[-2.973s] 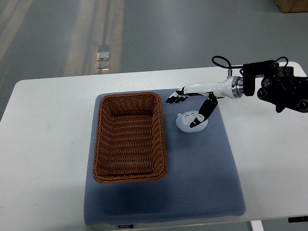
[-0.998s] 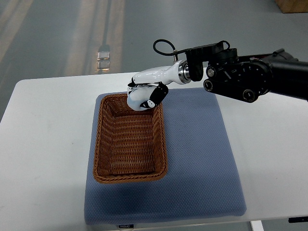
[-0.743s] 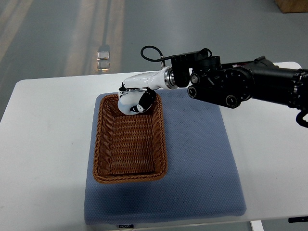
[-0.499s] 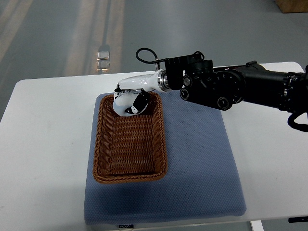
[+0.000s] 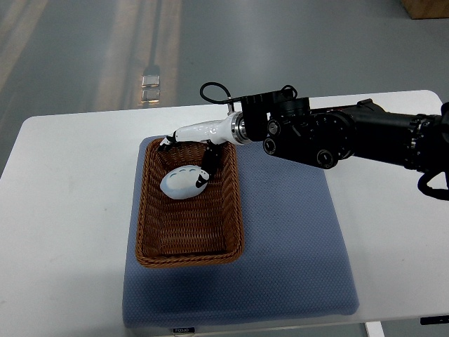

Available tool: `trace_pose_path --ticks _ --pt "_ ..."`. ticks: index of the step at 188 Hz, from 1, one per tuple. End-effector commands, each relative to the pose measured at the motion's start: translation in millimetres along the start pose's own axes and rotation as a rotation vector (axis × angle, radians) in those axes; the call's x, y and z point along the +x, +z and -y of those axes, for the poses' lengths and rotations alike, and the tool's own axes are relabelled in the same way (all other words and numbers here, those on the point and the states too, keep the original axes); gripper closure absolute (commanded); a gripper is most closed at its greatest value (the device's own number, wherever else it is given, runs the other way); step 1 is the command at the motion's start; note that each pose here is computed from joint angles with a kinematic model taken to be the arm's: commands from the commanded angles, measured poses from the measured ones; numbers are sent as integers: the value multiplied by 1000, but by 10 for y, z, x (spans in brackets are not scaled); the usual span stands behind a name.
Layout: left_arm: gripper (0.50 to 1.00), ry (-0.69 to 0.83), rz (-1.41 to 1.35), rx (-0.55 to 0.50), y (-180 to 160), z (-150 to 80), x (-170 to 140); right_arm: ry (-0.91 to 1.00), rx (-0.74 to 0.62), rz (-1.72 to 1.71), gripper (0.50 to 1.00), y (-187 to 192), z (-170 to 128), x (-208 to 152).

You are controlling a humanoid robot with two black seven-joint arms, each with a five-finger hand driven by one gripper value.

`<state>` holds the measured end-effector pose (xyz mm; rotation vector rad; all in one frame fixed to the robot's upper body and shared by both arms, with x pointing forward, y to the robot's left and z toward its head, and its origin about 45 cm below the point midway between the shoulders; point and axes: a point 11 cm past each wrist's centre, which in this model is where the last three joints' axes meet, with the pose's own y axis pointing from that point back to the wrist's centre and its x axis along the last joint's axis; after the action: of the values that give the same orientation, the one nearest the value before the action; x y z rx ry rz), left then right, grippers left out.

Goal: Place blue toy in brown basket

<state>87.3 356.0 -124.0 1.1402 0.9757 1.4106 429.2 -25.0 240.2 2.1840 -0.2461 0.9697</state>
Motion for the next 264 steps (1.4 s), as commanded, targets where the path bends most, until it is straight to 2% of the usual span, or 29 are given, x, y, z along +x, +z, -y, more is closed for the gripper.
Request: trace_pose_path --ticks 1,36,76,96,131,191,232,264 --pt "500 1 0 -1 1 0 5 10 2 9 591 5 3 4" --pt "500 0 -2 0 0 0 0 127 -16 191 591 230 -76 202" --pt "500 0 0 -1 1 0 0 359 -116 476 593 979 -517 489" --pt "500 0 0 0 -1 0 0 492 -160 629 593 1412 -787 439" --pt "500 0 1 -1 1 0 0 688 -148 942 591 1922 -1140 179" --pt "500 0 0 -1 1 0 0 906 -49 1351 591 2297 -1346 -382" --pt "500 0 -1 2 -9 0 0 963 45 1548 591 2299 -1325 -506" --pt "500 0 -2 0 -8 0 0 971 55 1581 591 2289 -1298 -527"
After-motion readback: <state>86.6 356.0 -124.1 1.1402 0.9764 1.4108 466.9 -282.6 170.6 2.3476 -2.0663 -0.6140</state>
